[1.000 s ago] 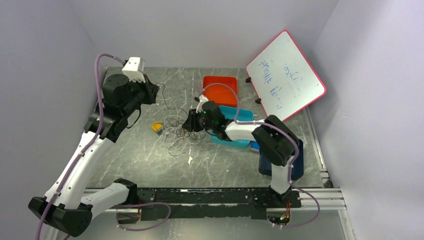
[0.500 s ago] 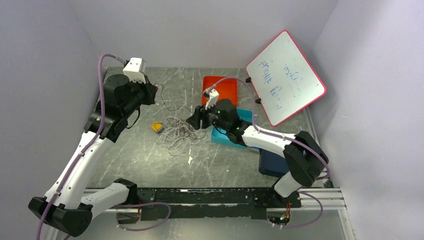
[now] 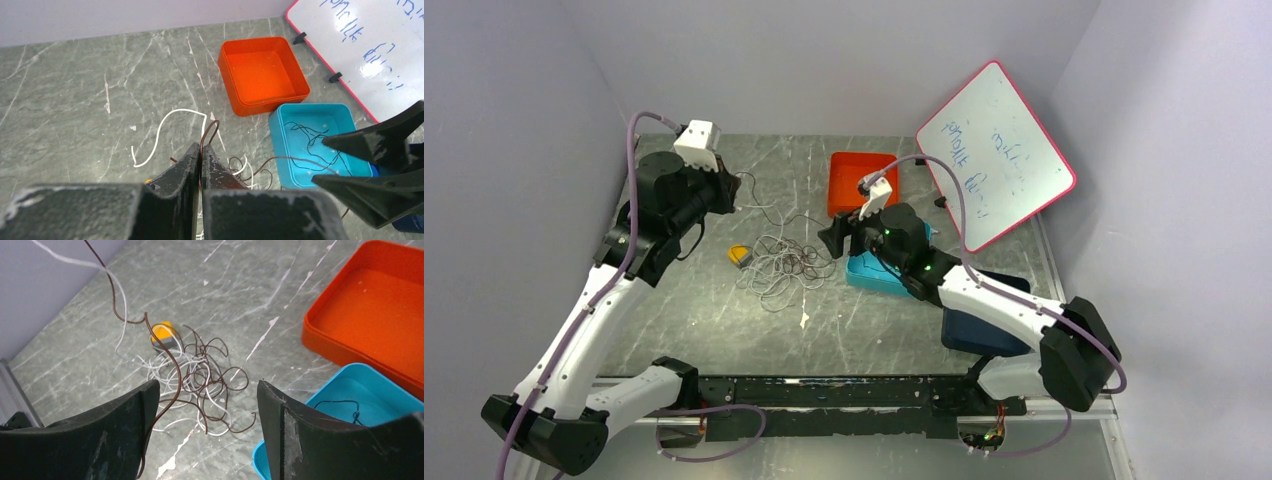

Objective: Untangle the cables

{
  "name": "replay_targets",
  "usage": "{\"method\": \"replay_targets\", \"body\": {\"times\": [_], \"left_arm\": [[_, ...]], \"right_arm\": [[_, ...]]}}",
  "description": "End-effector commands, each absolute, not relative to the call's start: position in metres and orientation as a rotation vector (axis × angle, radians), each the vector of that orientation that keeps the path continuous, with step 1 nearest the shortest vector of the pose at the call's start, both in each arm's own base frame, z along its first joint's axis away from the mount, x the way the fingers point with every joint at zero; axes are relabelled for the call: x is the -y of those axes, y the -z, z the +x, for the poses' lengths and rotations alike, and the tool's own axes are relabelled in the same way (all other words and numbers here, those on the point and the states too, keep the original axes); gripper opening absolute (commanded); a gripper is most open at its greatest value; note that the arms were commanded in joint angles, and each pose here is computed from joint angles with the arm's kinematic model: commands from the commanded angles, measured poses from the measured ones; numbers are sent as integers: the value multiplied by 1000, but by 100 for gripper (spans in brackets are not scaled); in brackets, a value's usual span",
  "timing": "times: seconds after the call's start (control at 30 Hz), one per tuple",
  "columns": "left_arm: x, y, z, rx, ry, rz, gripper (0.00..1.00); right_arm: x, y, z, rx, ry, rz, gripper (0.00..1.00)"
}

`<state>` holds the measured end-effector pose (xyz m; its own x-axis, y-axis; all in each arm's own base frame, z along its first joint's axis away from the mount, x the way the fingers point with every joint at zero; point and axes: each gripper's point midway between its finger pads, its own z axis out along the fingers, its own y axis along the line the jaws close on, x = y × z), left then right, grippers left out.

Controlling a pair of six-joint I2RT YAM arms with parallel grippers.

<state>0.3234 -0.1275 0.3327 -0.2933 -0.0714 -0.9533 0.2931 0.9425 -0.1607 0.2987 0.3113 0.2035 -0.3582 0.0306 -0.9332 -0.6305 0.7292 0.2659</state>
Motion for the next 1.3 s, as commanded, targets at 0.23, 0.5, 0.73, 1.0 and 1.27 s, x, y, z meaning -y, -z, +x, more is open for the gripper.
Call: {"method": "replay_targets", "body": {"times": [0.23,0.5,0.73,1.0,1.27], "left_arm": [[137,-343,308,-1767,425,277,7],[152,-343,298,-1744,497,387,7],[152,-341,298,-1744,478,430,7],[152,-343,297,-1738,478,440,7],[158,-343,297,-1737,509,452,7]], "right_arm": [[-302,-257,317,-1596,-657,-459,76],[-333,-288,297,-1429,-760,-712,75],[-346,-328,283,-1262,-833,-784,72],[-369,-343,296,-1215,-872,-796,72],[-398,-330,312,-1216,-948,-802,69]]}}
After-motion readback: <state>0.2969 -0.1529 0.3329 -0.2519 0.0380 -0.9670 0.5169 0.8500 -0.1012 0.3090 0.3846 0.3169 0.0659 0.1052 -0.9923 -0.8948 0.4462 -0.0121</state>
